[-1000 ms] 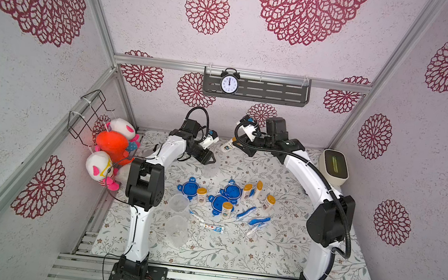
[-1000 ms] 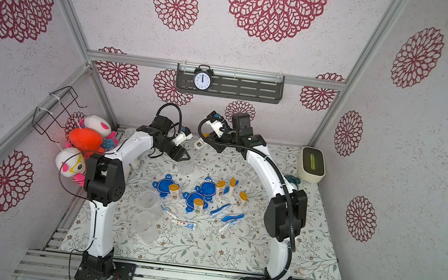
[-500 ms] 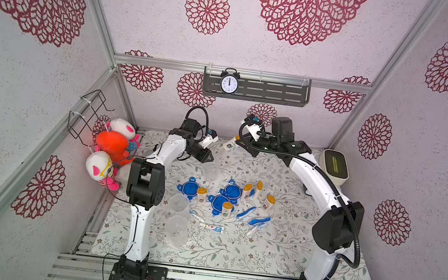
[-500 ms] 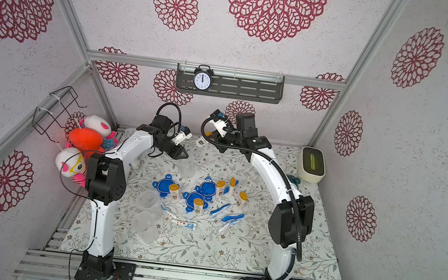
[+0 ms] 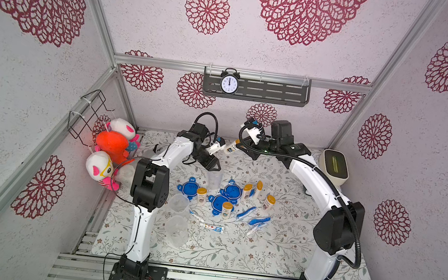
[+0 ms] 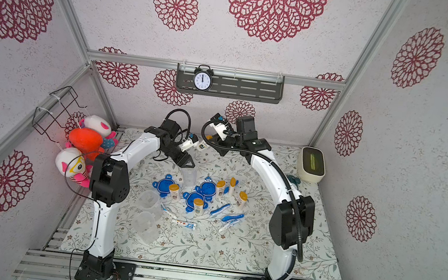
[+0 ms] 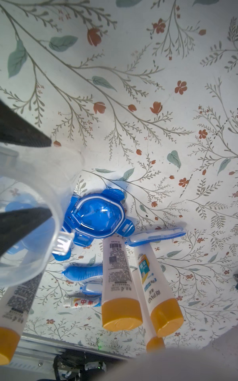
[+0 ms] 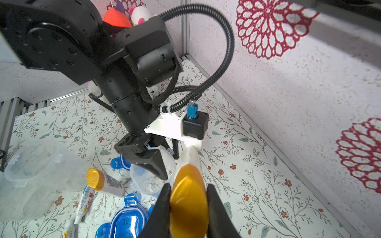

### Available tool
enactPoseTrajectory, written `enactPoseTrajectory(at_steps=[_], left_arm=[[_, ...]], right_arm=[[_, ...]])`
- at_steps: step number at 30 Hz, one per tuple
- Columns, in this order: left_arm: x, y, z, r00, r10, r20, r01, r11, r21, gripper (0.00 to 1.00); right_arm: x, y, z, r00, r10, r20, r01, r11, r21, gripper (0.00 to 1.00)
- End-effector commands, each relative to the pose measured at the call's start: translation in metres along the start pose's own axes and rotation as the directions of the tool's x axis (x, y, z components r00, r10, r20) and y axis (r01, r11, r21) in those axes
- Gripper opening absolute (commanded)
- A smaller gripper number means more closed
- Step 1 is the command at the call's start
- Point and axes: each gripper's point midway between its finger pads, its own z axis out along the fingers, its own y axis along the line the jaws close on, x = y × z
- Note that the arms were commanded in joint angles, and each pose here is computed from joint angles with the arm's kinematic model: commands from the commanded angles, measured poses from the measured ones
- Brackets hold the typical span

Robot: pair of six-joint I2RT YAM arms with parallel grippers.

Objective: Pack away toiletry kits
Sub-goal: Adjust the container at the center of the board, then place the toiletry item into the container.

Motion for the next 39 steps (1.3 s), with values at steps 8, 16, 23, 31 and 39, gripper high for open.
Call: enactPoseTrajectory(at_steps=[8, 16, 23, 31, 39], left_arm=[[-0.036, -0.011, -0.071, 0.969, 0.026, 0.247, -0.026, 1.0, -0.002, 0.83], [-0.015, -0.027, -0.118, 0.934, 0.032, 0.356, -0.015, 0.999, -0.052, 0.83], [0.012, -0.035, -0.119, 0.94, 0.057, 0.336, -0.025, 0.995, -0.099, 0.8], [0.035, -0.051, -0.107, 0.961, 0.16, 0.224, -0.13, 0.981, -0.142, 0.75], [0.05, -0.05, -0.102, 0.969, 0.182, 0.168, -0.152, 0.972, -0.177, 0.72]], right_arm=[[-0.037, 0.022, -0.039, 0.995, -0.038, 0.097, 0.039, 0.999, -0.006, 0.14], [-0.028, 0.04, -0.016, 0.998, -0.028, 0.062, 0.032, 0.998, -0.055, 0.14], [-0.014, 0.049, 0.019, 1.0, -0.021, 0.005, 0.021, 0.995, -0.093, 0.14], [0.011, 0.044, 0.052, 0.996, -0.005, -0.088, -0.004, 0.995, -0.104, 0.14], [0.038, 0.043, 0.082, 0.978, -0.02, -0.207, -0.007, 0.991, -0.13, 0.14]])
